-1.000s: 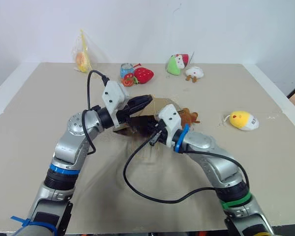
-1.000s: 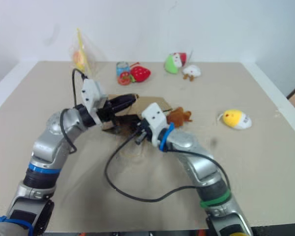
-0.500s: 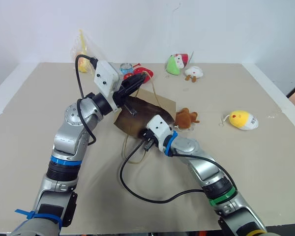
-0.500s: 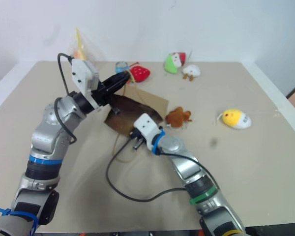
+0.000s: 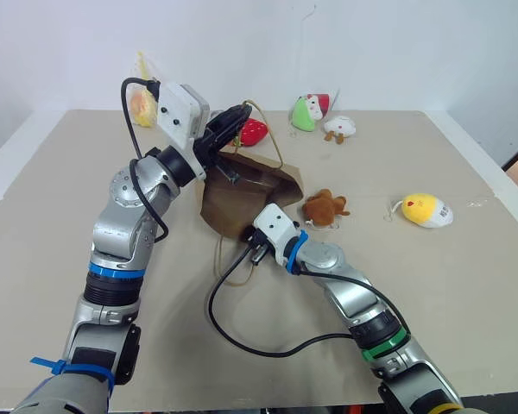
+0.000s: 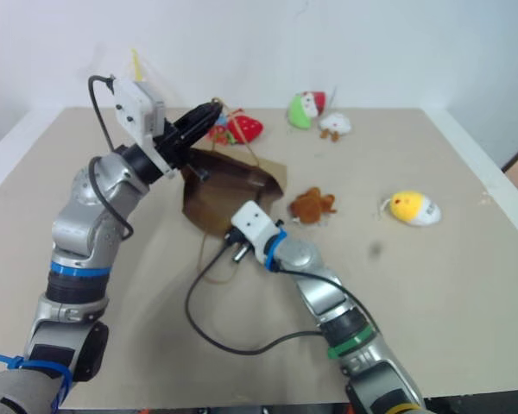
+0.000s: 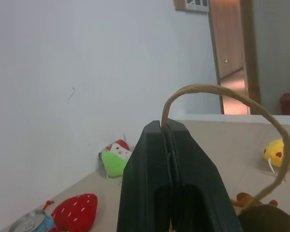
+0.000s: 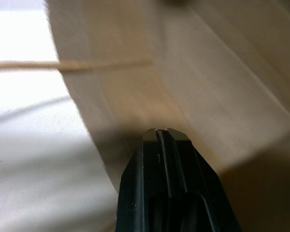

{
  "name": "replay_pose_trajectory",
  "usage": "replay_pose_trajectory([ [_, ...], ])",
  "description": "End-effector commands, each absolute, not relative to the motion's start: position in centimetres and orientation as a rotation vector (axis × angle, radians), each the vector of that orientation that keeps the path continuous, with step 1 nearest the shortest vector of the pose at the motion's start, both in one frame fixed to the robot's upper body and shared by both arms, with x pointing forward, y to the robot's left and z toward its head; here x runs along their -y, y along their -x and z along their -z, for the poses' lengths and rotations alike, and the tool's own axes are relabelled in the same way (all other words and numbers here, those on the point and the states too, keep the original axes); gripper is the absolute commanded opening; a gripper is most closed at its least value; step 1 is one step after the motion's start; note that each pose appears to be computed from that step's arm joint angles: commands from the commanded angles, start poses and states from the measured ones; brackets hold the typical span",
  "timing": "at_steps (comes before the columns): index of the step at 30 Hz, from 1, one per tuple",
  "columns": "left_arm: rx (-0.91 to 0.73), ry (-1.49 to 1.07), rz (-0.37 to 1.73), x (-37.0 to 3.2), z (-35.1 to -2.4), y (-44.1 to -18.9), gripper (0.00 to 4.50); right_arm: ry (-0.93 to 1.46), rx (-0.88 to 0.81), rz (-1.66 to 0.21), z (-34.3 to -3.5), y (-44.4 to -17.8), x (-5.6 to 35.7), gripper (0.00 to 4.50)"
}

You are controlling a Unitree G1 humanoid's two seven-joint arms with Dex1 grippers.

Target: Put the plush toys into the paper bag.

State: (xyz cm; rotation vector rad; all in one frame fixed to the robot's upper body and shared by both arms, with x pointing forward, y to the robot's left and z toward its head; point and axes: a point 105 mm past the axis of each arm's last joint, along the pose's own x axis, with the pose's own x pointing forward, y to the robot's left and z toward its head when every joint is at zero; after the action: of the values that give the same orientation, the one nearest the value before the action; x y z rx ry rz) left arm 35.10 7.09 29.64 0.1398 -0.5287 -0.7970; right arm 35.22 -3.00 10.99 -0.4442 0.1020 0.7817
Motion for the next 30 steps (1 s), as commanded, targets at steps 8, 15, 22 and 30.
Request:
replay_pose_trajectory([
  [8,0.618,-0.097,0.647,-9.4,-31.9,-34.6,0.00,0.431,-0.054,-0.779,-12.4,-35.4,2.9,0.03],
  [15,0.740,-0.097,0.685,-8.7,-34.1,-32.7,0.00,0.423,-0.055,-0.786,-12.5,-35.4,2.7,0.03],
  [22,0.810,-0.137,0.797,-7.0,-35.2,-30.9,0.00,0.419,-0.061,-0.787,-12.3,-35.4,2.8,0.03],
  [30,0.758,-0.145,0.787,-7.6,-33.8,-31.5,0.00,0.428,-0.063,-0.787,-12.2,-35.3,2.9,0.03],
])
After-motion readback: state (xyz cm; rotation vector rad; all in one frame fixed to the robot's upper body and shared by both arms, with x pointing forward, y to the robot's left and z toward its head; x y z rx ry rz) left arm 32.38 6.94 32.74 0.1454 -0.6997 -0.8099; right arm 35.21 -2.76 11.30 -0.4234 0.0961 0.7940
